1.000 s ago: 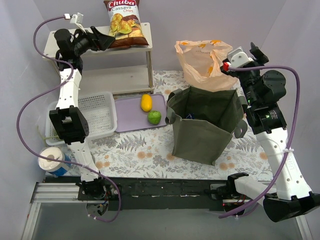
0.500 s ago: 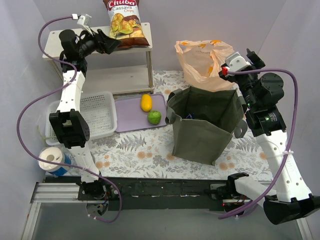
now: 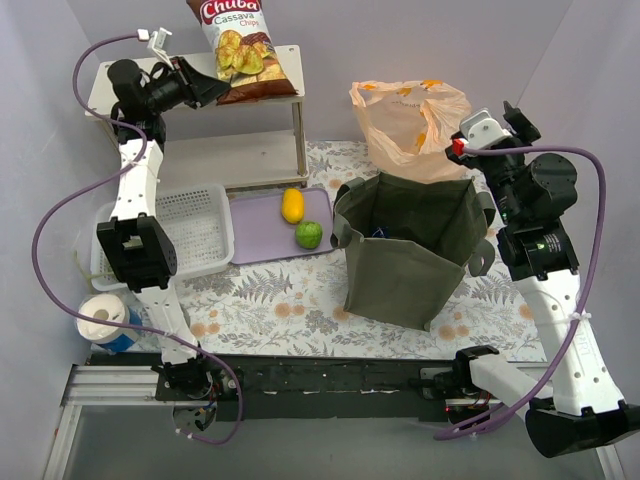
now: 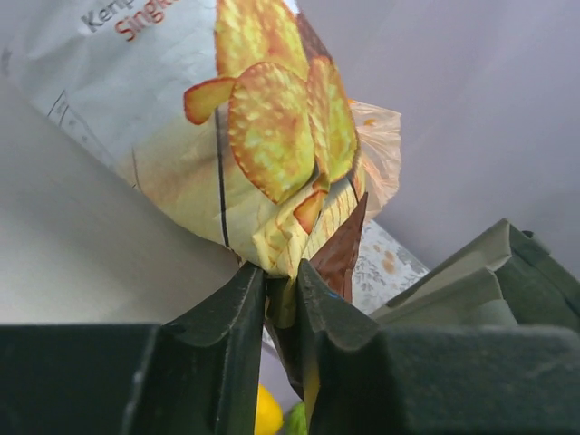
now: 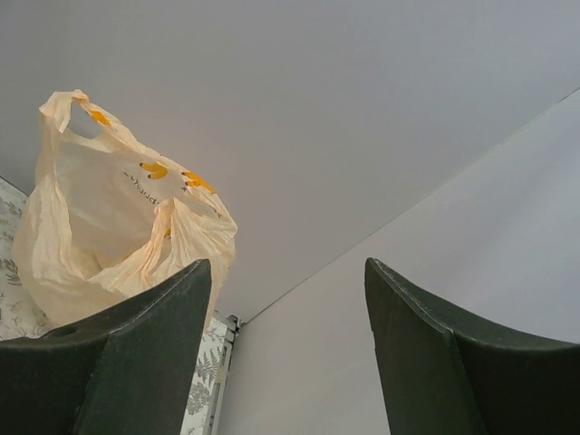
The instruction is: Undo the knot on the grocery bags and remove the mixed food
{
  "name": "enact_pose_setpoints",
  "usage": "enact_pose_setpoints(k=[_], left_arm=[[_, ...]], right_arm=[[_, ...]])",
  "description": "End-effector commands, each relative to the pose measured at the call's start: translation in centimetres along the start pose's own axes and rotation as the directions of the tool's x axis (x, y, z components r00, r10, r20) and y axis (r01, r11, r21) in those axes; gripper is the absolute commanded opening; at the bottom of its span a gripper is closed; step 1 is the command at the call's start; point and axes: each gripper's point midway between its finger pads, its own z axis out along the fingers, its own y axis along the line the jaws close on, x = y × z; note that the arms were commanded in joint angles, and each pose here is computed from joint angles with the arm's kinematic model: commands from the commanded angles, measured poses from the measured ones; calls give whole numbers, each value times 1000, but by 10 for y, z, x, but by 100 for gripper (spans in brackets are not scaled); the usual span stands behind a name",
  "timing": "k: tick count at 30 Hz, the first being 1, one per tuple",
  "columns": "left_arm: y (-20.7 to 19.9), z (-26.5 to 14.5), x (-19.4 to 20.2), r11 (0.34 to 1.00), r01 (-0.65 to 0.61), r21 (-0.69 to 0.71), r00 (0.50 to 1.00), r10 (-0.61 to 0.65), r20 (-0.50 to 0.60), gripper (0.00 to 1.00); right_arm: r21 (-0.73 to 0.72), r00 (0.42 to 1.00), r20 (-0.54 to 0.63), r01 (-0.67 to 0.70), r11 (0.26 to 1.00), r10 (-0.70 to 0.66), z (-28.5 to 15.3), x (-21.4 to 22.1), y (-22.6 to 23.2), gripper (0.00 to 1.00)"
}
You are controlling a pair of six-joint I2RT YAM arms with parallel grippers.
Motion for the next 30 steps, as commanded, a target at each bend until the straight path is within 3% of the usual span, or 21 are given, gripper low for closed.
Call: enact_pose_setpoints(k=[1,3,10,15,16,19,20,25,30], left_arm=[[5,-30,-7,995,79,64,997,-79,-13,14],[5,-30,-3,990,105,92,994,-101,-46,0],[19,-25,10,977,175,123,983,-167,-77,0],[20,-15,10,977,158,145,986,-148,-82,2],[25,-14,6,981,148,127,988,-141,-60,38],[29,-16,-6,990,113,89,994,-112,-14,87],[31,-18,-15,994,87,67,996,-88,14,95],[35,-39,-33,998,70,4,996,-70,57,98],[16,-69,-69,997,-21,-70,992,29,125,98]], right_arm=[[26,999,24,-30,999,30,-4,-8,-10,75],[26,999,27,-34,999,33,-3,-8,-11,75],[19,998,31,-48,999,47,4,-10,-12,75],[-5,999,17,-50,999,50,7,-8,-8,75],[-3,999,16,-50,999,50,7,-8,-9,75],[-7,999,15,-49,999,49,8,-9,-9,75],[-6,999,12,-50,999,50,8,-8,-9,75],[-74,998,26,-62,995,64,4,-12,2,75],[-290,987,-5,-154,945,159,-20,-9,50,74]])
